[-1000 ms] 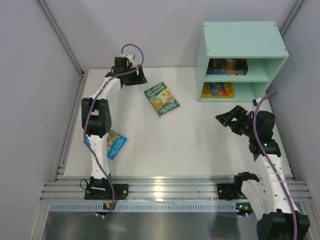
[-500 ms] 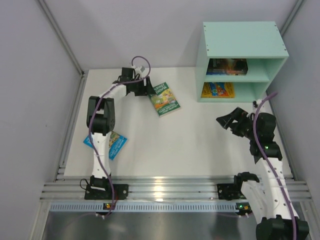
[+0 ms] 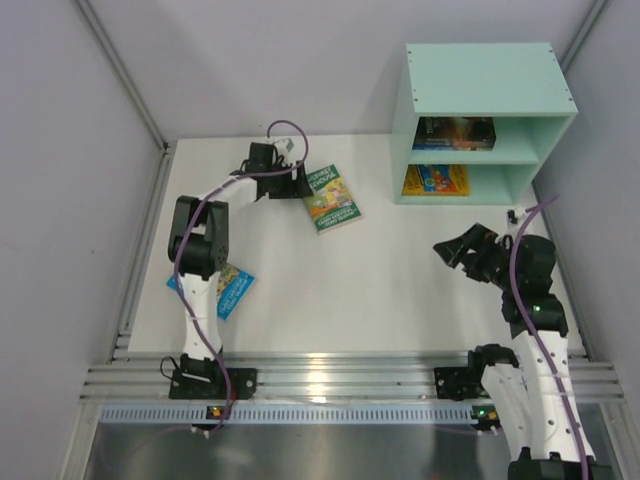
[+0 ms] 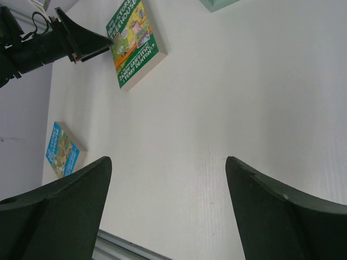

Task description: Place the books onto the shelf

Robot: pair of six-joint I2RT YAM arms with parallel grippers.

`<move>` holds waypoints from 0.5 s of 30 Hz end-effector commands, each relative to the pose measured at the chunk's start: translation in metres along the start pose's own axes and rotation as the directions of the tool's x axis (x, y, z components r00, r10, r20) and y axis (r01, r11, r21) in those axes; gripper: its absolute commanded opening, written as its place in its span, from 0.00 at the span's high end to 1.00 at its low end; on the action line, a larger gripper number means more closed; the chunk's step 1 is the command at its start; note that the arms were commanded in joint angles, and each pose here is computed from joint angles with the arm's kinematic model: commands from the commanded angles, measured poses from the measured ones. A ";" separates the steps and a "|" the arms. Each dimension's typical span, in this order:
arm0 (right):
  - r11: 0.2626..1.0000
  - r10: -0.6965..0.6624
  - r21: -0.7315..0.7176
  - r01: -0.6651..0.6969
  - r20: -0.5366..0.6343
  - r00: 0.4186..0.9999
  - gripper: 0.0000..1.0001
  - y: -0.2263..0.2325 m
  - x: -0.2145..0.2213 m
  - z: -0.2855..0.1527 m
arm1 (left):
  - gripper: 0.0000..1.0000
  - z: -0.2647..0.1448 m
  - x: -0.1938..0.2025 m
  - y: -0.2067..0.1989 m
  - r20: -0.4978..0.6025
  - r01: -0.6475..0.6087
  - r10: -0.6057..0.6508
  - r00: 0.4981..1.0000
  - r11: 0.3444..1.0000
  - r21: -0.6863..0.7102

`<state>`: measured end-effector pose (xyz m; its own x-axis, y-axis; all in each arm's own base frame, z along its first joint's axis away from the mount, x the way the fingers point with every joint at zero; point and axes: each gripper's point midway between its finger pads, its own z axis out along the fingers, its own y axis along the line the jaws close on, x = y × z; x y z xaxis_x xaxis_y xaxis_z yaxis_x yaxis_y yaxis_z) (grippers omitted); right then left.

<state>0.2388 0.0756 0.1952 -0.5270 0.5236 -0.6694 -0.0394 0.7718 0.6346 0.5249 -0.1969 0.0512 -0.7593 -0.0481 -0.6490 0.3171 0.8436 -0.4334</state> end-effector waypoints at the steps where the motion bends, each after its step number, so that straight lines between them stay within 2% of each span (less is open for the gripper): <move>1: 0.999 -0.038 -0.009 0.038 0.013 0.999 0.14 0.006 -0.005 -0.005 | 0.20 -0.027 -0.063 0.023 0.170 -0.046 0.064 0.983 0.993 -0.110; 2: 0.999 -0.040 0.001 0.040 0.020 0.999 0.14 0.005 -0.007 -0.005 | 0.20 -0.027 -0.074 0.017 0.190 -0.056 0.070 0.979 0.996 -0.074; 7: 0.999 -0.038 0.009 0.038 0.025 0.999 0.14 0.003 -0.013 0.002 | 0.20 0.003 -0.072 0.019 0.121 -0.077 0.075 0.990 0.997 0.020; 8: 0.999 -0.039 0.009 0.039 0.020 0.999 0.14 0.004 -0.015 0.003 | 0.20 0.004 -0.082 0.015 0.138 -0.094 0.088 0.987 0.995 0.036; 15: 0.997 -0.074 0.012 0.073 0.030 0.997 0.14 0.011 -0.033 0.007 | 0.19 0.033 -0.064 0.012 0.089 -0.077 0.064 0.994 0.985 0.153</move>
<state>0.2523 0.0712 0.1895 -0.5667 0.5101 -0.6470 0.0030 0.7866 0.6175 0.6013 -0.1870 0.0723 -0.6714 -0.0692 -0.7379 0.3971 0.8071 -0.4370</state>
